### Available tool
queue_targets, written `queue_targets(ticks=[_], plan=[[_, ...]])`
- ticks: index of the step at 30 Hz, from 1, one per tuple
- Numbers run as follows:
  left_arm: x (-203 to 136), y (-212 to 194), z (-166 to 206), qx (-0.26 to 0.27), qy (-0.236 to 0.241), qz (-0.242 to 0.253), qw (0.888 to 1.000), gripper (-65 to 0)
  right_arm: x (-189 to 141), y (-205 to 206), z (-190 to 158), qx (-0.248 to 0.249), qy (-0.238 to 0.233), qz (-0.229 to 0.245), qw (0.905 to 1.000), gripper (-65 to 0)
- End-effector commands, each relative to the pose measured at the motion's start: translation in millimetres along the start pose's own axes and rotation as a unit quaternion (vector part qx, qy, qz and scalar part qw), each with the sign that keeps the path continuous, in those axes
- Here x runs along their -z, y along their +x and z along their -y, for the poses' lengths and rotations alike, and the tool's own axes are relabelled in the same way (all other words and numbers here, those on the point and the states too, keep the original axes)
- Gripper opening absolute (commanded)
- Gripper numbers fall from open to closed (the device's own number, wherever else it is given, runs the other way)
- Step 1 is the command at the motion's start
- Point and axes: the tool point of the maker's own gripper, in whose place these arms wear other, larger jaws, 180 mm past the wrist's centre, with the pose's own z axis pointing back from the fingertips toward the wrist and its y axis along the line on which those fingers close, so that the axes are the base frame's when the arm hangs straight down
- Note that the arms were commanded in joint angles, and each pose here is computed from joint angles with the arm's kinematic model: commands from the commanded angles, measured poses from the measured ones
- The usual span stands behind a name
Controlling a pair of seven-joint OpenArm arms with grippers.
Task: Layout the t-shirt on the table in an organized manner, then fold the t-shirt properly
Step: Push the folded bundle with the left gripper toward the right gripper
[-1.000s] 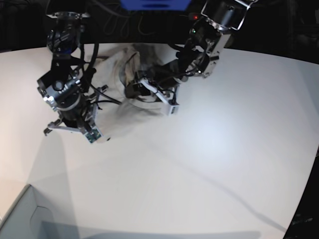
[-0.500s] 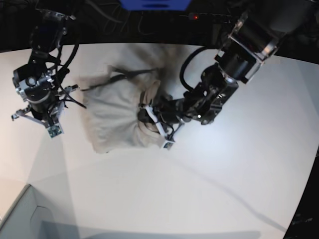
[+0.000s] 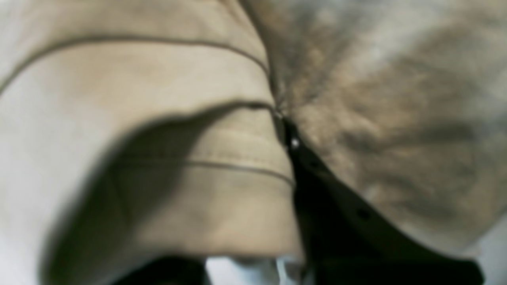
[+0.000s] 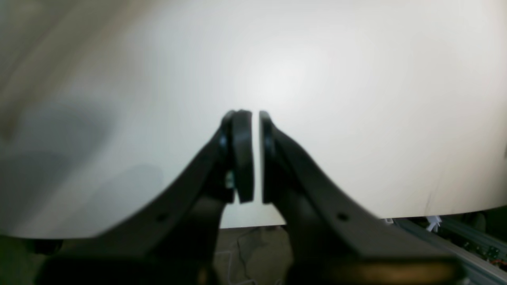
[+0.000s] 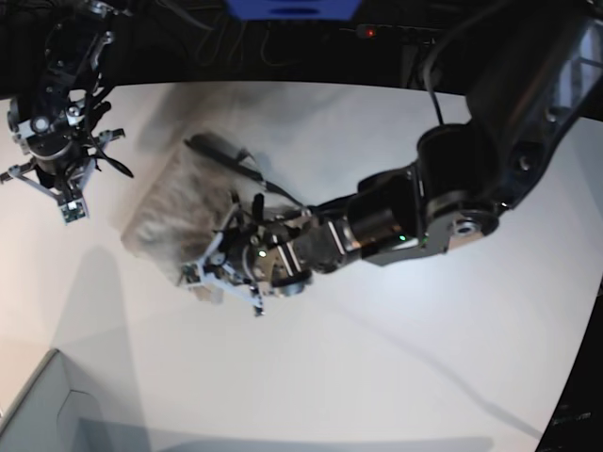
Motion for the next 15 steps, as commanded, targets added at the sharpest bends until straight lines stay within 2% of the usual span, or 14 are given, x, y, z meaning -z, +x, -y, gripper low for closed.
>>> queue_targets(ticks=[1, 5, 9, 12, 15], plan=[[-5, 29, -13, 0.030, 0.017, 0.029, 0.999, -64.8, -4, 5, 11, 0.001, -0.013, 0.012, 0.9998, -63.1], [-4, 26, -16, 0.122, 0.034, 0.013, 0.992, -64.8, -6, -10, 20, 0.028, -0.026, -0.004, 0.9993, -63.1], [-3, 18, 2, 0.197, -0.010, -0.009, 0.980, -64.8, -6, -19, 26, 0.038, -0.033, -0.013, 0.9987, -63.1], [-4, 29, 18, 0.246, -0.032, 0.010, 0.969, -64.8, -6, -23, 28, 0.043, -0.036, -0.017, 0.9983, -63.1], [0, 29, 34, 0.267, -0.043, 0.024, 0.962, -64.8, -7, -23, 28, 0.043, -0.036, -0.018, 0.9983, -63.1]])
